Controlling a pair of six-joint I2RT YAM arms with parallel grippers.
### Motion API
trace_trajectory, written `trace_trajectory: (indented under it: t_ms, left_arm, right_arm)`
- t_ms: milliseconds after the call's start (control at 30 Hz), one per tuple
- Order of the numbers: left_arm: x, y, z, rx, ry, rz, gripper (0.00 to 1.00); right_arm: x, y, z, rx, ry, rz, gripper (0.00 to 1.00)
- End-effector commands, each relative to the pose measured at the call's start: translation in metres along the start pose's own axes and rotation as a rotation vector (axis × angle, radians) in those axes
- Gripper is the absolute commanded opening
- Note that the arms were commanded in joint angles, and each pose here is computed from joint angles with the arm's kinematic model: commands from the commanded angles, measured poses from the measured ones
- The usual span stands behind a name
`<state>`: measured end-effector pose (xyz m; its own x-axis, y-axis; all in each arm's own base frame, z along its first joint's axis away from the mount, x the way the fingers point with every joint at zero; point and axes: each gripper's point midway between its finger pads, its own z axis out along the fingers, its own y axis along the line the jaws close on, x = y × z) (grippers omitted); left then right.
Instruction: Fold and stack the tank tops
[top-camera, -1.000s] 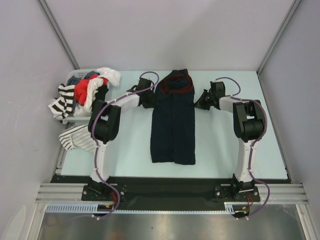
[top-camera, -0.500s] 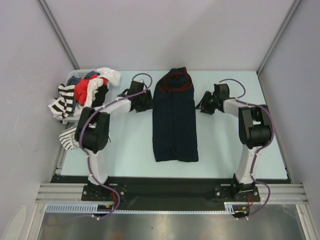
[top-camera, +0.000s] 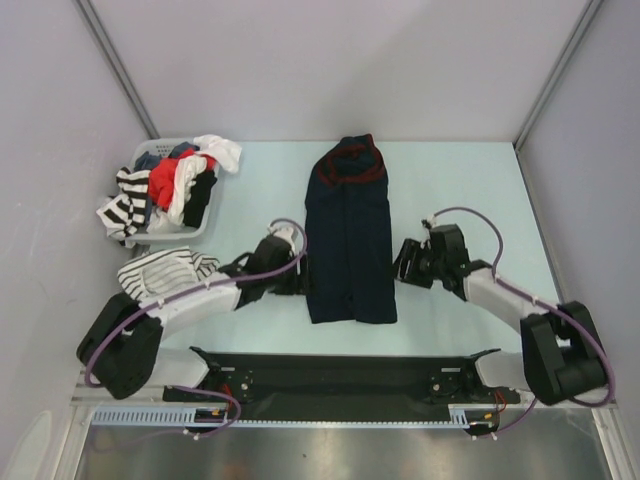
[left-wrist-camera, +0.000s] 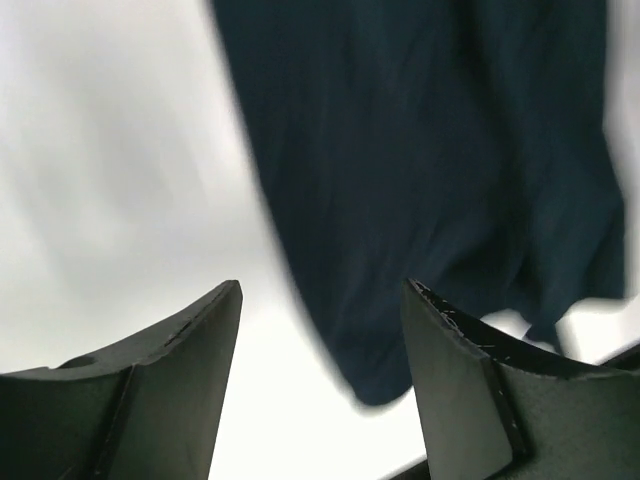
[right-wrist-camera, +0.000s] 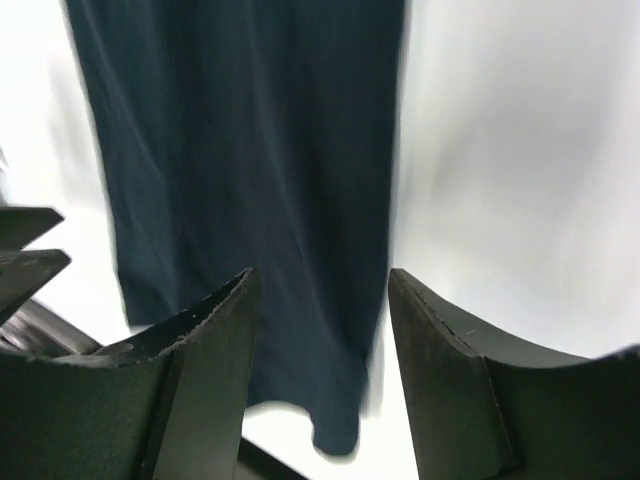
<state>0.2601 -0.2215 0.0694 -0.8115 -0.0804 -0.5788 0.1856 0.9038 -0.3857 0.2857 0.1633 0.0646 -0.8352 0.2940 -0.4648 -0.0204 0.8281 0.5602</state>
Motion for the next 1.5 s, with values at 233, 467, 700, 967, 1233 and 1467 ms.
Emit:
trace_trajectory:
  t_ms: [233, 467, 700, 967, 1233, 1467]
  left_arm:
    - [0.079, 0.002, -0.028, 0.026, 0.041, -0.029, 0.75]
    - [0.095, -0.015, -0.02, 0.135, 0.087, -0.079, 0.75]
    - [0.092, -0.024, -0.019, 0.164, 0.093, -0.076, 0.73]
    - [0.099, -0.029, -0.009, 0.178, 0.137, -0.083, 0.61]
    - [0.108, -0.026, -0.003, 0.156, 0.163, -0.066, 0.13]
    - [0.112, -0.016, -0.014, 0.127, 0.173, -0.043, 0.0]
  right_arm:
    - [0.084, -0.005, -0.038, -0.019, 0.072, -0.016, 0.67]
    - [0.098, -0.007, -0.033, -0.02, 0.104, 0.004, 0.44]
    - [0.108, -0.002, -0.031, -0.037, 0.149, 0.01, 0.38]
    - [0.121, -0.009, -0.035, -0.014, 0.171, 0.01, 0.44]
    - [0.129, -0.016, -0.034, -0.004, 0.177, 0.026, 0.18]
    - [0.138, -0.016, -0.039, 0.001, 0.217, 0.032, 0.0]
